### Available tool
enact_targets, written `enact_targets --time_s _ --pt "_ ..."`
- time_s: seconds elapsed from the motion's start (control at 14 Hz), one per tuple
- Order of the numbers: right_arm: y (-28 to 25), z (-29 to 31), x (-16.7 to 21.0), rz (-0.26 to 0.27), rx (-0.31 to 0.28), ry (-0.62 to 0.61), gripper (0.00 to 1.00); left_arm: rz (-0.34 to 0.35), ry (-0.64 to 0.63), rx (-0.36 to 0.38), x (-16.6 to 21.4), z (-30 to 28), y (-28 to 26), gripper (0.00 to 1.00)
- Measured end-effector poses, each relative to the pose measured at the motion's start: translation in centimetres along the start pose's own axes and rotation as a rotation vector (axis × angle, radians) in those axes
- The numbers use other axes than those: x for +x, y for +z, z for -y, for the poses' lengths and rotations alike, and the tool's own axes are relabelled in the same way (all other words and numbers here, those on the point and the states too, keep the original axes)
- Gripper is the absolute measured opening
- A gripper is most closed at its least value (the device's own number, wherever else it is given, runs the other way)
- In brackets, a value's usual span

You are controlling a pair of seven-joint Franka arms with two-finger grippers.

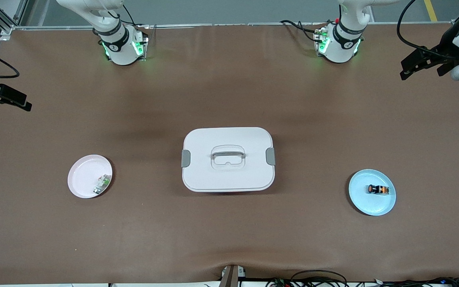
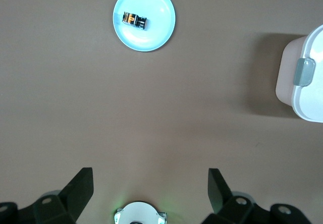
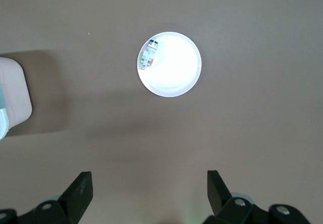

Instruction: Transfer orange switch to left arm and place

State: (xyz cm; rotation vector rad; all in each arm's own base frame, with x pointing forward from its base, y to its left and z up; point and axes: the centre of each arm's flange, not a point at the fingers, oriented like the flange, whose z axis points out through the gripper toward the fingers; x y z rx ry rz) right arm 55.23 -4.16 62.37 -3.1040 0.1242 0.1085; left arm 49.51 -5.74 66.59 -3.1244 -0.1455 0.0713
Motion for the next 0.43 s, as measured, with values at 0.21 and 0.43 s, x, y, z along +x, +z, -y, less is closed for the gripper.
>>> enact_targets --time_s 0.21,0.43 --pt "0.00 0.00 0.00 0.000 0.000 0.000 1.00 0.004 0.000 0.000 0.22 -0.02 0.19 1.00" --pt "0.00 0.00 0.00 0.000 0.000 0.000 1.00 0.002 0.000 0.000 0.22 -0.02 0.11 1.00"
